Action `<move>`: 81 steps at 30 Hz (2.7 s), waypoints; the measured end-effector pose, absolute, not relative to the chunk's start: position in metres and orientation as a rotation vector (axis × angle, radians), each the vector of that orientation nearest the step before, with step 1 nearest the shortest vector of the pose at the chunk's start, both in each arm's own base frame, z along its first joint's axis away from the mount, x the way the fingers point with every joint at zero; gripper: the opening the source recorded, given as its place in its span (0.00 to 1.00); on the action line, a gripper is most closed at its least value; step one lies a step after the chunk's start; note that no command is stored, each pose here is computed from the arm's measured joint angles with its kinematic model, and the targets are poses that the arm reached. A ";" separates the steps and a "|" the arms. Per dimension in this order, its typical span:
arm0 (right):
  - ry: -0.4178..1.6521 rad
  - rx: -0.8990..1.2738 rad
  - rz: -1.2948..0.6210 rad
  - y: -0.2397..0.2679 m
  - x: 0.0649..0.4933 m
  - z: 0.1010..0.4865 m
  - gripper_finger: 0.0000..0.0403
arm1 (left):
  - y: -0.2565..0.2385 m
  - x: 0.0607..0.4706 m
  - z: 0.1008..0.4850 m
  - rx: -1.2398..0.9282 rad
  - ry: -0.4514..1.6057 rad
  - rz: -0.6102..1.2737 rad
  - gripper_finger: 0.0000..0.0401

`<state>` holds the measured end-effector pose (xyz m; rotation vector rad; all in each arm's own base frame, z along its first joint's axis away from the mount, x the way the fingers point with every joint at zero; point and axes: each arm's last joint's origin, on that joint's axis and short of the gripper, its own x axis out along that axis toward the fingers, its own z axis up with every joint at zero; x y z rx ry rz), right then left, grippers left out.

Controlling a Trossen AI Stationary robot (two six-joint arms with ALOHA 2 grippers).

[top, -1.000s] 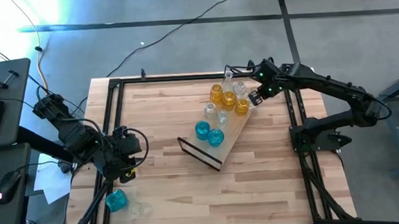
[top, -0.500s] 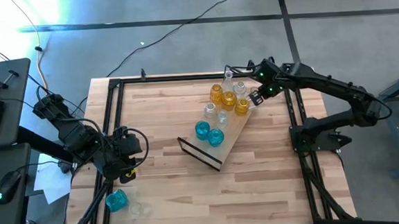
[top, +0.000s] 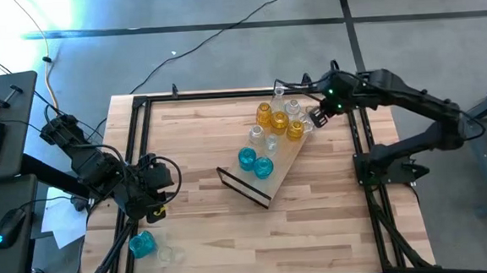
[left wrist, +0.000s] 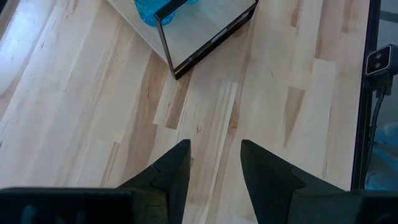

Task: Sort vases onto shelf
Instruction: Put the blue vase on the shelf and align with the other blue vase

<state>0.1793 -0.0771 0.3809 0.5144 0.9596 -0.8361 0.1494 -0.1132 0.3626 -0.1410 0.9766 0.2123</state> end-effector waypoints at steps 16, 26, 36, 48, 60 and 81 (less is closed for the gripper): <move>0.819 0.568 -0.442 0.013 0.231 0.388 0.00 | -0.113 0.150 0.363 -0.138 0.970 0.218 0.33; 0.786 0.593 -0.180 0.064 0.299 0.360 0.00 | -0.113 0.150 0.363 -0.138 0.969 0.218 0.33; 0.633 0.696 -0.080 0.096 0.357 0.331 0.00 | -0.115 0.152 0.364 -0.141 0.949 0.195 0.33; 0.546 0.648 -0.007 0.108 0.360 0.363 0.00 | -0.144 0.149 0.360 -0.153 1.072 -0.100 0.33; 0.652 0.351 -0.077 0.106 0.321 0.429 0.00 | -0.205 0.171 0.318 -0.214 1.402 -0.360 0.33; 0.771 0.193 -0.226 0.126 0.292 0.422 0.00 | -0.196 0.112 0.323 -0.100 1.478 -0.046 0.33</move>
